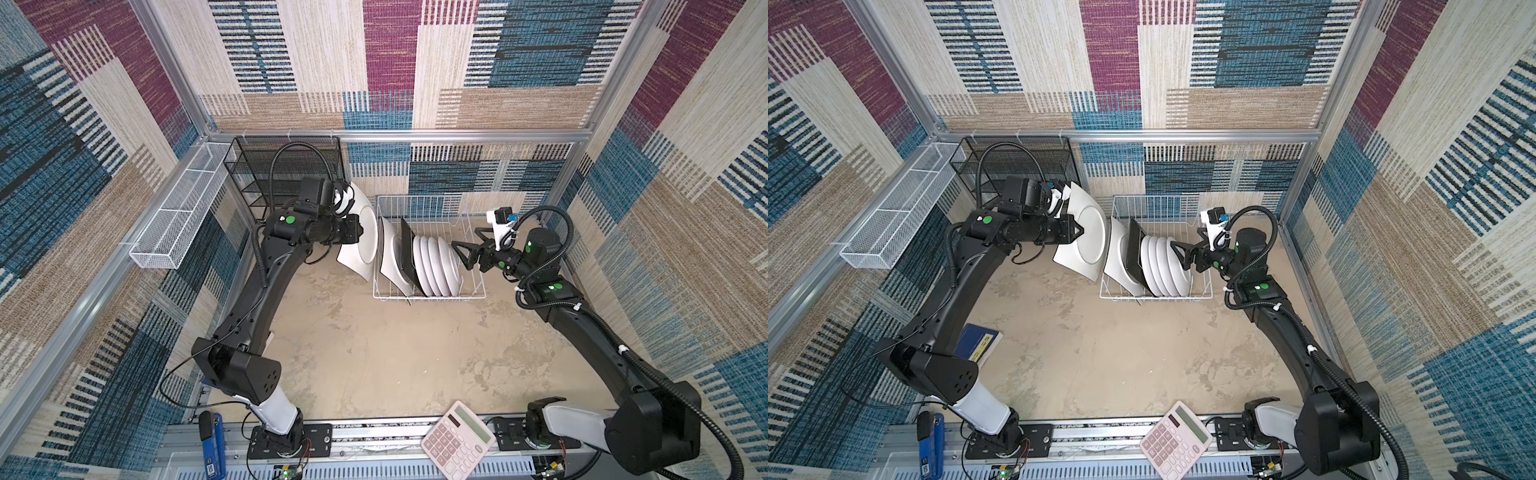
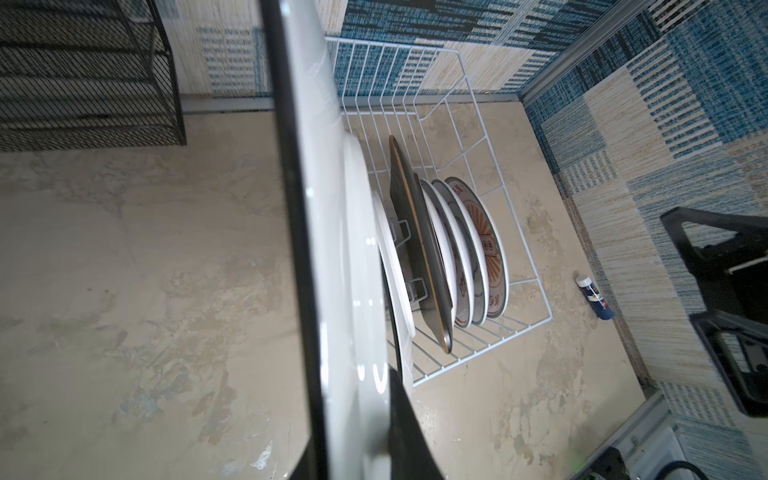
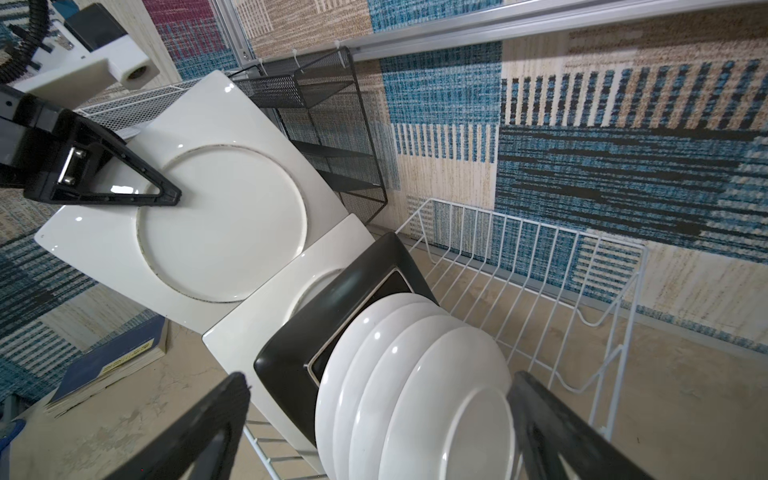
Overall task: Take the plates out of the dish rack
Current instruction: 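Lift the white square plate up out of the rack with the left gripper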
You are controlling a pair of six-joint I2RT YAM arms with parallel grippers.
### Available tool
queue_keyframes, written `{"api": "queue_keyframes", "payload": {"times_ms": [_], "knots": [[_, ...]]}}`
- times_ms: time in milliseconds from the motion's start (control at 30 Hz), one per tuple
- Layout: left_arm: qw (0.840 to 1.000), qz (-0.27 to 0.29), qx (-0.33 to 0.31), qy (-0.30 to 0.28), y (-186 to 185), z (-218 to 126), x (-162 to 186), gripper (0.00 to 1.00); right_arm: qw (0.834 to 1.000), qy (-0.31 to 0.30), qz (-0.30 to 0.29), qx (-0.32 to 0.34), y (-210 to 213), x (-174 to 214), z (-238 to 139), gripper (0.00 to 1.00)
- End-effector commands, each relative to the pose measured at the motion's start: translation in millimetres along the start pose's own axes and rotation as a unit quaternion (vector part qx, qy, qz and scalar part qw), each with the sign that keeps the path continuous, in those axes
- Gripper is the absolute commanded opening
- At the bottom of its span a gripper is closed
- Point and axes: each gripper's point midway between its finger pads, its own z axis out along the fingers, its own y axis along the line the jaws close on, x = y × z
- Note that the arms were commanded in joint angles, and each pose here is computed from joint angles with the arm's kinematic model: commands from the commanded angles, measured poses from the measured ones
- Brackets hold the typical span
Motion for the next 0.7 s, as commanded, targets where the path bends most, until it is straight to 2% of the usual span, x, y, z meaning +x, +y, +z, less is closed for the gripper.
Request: {"api": "queue_keyframes", "payload": {"times_ms": [0, 200, 333, 500, 667], "knots": [[0.994, 0.079, -0.020, -0.076, -2.3, -27.4, -34.6, 0.00, 0.999, 0.005, 0.039, -0.022, 6.5, -6.1, 4.2, 0.99], [0.978, 0.169, -0.036, -0.116, -6.0, -50.1, -44.7, 0.00, 0.990, 0.008, 0.132, -0.042, 6.4, -20.0, 18.2, 0.99], [0.957, 0.230, -0.047, -0.171, -9.9, -63.7, -52.2, 0.00, 0.981, 0.030, 0.194, 0.002, -12.0, -25.0, 30.0, 0.99], [0.910, 0.319, -0.046, -0.259, -24.8, -84.4, -58.0, 0.00, 0.963, 0.047, 0.265, -0.032, -4.5, -37.9, 42.4, 0.99], [0.852, 0.433, -0.046, -0.289, -39.2, -84.2, -39.7, 0.00, 0.945, 0.046, 0.315, -0.078, 6.6, -52.9, 49.6, 0.99]]}}
